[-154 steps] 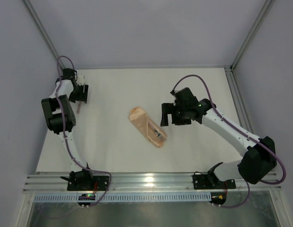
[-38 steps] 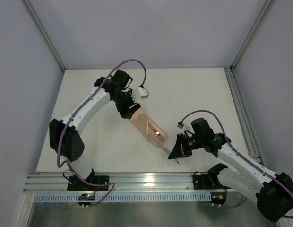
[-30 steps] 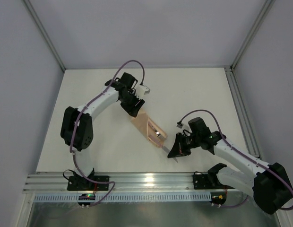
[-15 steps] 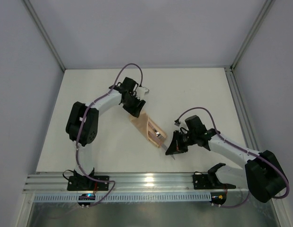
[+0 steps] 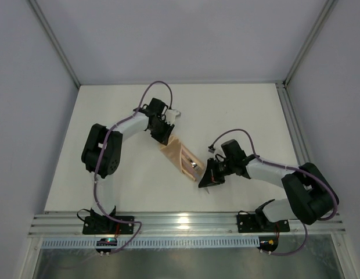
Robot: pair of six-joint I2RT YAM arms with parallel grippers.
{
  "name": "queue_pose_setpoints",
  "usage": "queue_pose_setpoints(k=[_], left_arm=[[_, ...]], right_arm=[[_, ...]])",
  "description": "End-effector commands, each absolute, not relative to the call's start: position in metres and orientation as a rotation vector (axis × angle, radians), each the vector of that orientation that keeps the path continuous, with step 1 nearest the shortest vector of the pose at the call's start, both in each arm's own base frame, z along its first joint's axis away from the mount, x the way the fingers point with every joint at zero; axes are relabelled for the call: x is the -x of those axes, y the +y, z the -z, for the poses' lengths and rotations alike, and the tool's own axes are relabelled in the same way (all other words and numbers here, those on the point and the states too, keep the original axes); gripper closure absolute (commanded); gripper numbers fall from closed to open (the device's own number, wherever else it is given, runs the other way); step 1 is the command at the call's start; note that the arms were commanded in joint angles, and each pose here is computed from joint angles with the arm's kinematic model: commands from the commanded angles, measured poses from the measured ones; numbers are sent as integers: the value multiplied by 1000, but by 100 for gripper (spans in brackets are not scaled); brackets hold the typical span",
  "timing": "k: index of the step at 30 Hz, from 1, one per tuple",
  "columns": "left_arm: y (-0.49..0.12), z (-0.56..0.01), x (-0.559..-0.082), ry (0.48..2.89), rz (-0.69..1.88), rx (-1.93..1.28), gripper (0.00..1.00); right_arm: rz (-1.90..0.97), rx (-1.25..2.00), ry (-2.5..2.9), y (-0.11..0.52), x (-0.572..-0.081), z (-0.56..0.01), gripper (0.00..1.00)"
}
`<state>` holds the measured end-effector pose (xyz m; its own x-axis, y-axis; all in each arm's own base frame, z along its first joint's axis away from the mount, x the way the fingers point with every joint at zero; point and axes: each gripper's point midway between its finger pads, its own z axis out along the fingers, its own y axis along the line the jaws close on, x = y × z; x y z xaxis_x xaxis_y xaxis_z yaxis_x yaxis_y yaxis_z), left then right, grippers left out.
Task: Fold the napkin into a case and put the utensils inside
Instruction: Stuff the knife into the folded napkin.
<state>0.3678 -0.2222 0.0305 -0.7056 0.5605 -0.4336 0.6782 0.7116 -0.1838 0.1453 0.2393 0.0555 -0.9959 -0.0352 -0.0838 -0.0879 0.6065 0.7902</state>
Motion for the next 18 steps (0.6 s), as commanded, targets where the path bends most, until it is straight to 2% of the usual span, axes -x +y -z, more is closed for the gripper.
queue_pose_setpoints(k=[1, 11, 18], left_arm=[[-227, -31, -367, 2555, 520, -956, 78], [-229, -31, -365, 2538, 552, -973, 81], [-228, -34, -366, 2530, 570, -964, 80]], right_arm=[[-1380, 178, 2687, 251, -170, -61, 97], [-1378, 221, 2722, 269, -200, -54, 97], [-1369, 216, 2801, 270, -199, -36, 97]])
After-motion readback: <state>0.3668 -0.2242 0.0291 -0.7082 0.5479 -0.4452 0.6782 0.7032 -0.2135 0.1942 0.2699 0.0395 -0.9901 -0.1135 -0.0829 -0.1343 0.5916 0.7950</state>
